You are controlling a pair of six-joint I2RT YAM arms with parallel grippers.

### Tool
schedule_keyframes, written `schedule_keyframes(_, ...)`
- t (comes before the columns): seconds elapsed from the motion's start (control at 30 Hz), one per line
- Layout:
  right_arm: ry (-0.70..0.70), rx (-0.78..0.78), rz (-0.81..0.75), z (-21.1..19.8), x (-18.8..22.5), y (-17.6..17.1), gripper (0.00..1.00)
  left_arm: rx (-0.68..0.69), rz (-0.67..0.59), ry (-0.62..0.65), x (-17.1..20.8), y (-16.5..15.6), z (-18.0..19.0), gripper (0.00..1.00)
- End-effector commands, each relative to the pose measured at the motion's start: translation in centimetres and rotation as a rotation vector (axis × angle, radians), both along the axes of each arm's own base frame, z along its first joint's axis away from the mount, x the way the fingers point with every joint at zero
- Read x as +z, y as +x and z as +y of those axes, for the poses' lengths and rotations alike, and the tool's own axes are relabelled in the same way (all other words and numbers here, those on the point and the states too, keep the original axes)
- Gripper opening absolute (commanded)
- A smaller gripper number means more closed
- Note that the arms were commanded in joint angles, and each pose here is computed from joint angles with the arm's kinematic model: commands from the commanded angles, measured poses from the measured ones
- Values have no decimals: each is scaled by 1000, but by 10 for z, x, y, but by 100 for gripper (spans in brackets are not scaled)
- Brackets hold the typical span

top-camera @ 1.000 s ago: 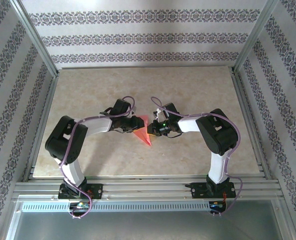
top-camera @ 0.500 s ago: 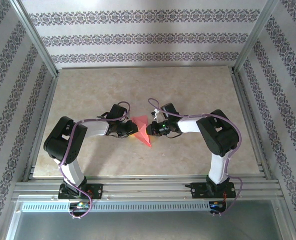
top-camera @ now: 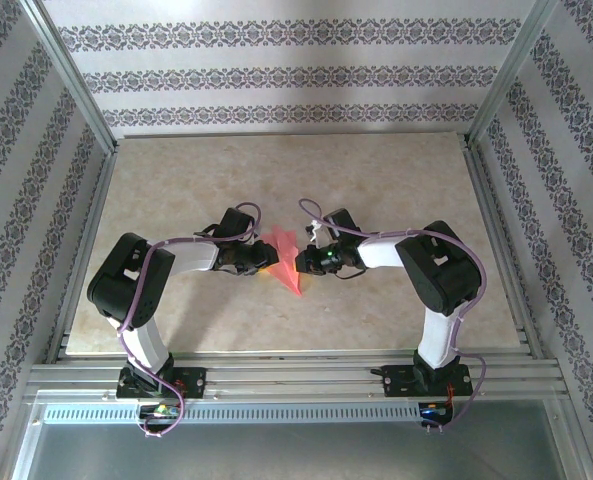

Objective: Fold a paper plane with a square sheet of paper (pick it up from the middle)

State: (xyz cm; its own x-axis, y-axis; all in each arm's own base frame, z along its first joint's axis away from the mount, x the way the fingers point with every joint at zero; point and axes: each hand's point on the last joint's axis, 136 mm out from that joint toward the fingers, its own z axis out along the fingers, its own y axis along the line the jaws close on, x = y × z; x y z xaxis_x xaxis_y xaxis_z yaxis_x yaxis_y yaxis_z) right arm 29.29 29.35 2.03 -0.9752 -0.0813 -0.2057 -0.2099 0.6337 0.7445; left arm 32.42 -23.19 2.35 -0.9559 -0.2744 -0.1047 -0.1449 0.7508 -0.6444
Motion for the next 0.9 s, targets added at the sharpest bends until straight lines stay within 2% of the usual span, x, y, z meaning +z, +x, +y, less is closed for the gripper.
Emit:
schedule_keyframes(0.0,-13,-25,11,-3,-2,-2,12,36,77,83,-24,-11,16,31)
schedule_keyframes(0.4,-15,-31,23,-3,-4,4,11,25,77,76,-23,-10,14,32)
schedule_keyframes(0.63,-2,-21,27,0,-1,7,14,13,88,77,-25,-12,13,32)
schedule_keyframes(0.87,-3,-9,11,1,4,9,10,9,90,76,-25,-12,13,32)
